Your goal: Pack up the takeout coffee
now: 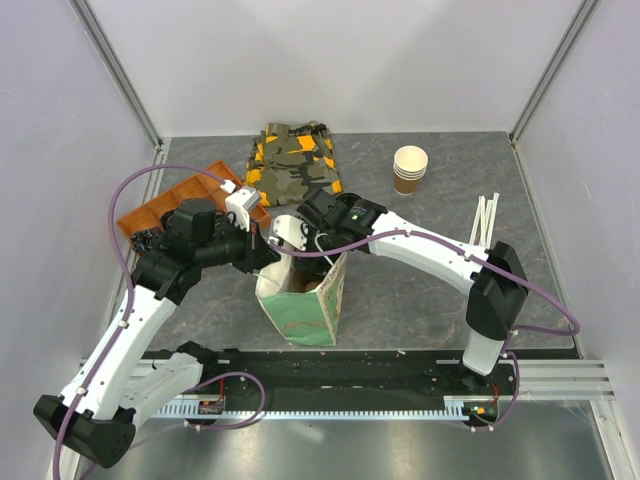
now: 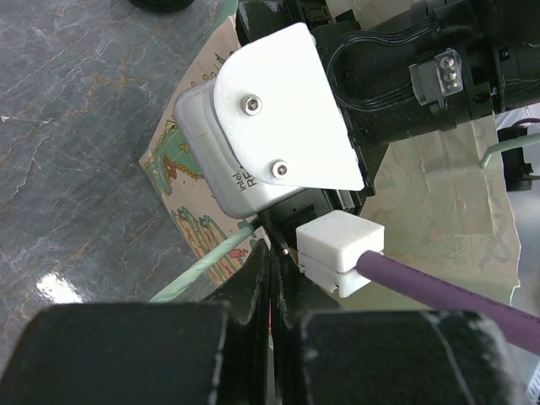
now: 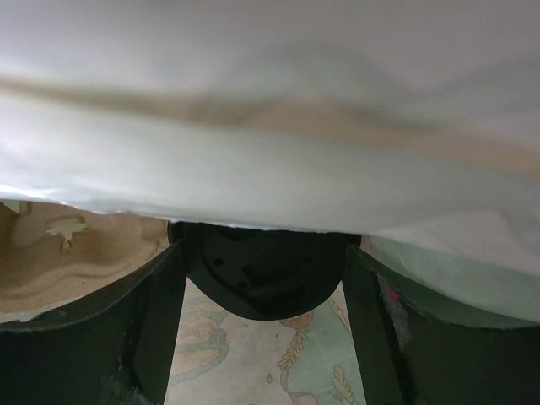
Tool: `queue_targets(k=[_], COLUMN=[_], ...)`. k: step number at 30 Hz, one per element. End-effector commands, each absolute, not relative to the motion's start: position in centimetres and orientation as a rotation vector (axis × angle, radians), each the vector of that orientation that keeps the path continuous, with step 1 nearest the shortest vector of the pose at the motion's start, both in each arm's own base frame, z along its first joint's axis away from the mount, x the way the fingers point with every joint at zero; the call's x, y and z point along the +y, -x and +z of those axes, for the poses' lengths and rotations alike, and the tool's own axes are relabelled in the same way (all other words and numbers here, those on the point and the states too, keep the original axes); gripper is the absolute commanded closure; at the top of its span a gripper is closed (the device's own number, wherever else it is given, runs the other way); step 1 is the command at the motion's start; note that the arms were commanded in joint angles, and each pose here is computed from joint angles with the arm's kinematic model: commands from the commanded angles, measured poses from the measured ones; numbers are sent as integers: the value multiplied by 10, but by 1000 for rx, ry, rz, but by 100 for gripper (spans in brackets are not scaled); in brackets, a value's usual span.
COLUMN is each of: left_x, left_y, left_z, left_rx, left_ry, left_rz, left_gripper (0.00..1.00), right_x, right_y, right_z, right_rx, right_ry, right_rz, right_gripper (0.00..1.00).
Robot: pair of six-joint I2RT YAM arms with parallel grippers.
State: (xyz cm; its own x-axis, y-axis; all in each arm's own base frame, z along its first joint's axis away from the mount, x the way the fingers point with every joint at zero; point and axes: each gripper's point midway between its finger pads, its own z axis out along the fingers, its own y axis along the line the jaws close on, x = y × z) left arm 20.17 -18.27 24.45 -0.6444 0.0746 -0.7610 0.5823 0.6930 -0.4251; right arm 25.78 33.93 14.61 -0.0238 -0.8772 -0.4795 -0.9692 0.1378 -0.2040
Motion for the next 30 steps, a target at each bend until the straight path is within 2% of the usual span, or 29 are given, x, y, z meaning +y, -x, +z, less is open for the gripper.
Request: queue_targets(k=[1, 4, 13, 21, 25, 30], left_x=[-187, -189, -196, -204, -205, -205], left_y=[-198, -198, -195, -193, -193, -194], left_z=[271, 272, 275, 275, 274, 275], left_rx=[2040, 2034, 2014, 2007, 2010, 2005], left_ry=[-603, -615, -657, -692, -696, -695], left_rz=[-888, -895, -918, -924, -922, -909], left_gripper=[98, 98, 98, 98, 98, 98], right_x=[320, 319, 326, 325, 325, 327], right_y=[-248, -247, -251, -255, -257, -258], right_z=[111, 107, 132, 137, 143, 150], right_rx=[1997, 2003, 1978, 1978, 1969, 1949], right_ry=[1891, 1901, 1840, 1809, 1792, 1768], right_rz=[200, 195, 211, 202, 202, 211], right_gripper=[42, 39, 20, 16, 8, 3])
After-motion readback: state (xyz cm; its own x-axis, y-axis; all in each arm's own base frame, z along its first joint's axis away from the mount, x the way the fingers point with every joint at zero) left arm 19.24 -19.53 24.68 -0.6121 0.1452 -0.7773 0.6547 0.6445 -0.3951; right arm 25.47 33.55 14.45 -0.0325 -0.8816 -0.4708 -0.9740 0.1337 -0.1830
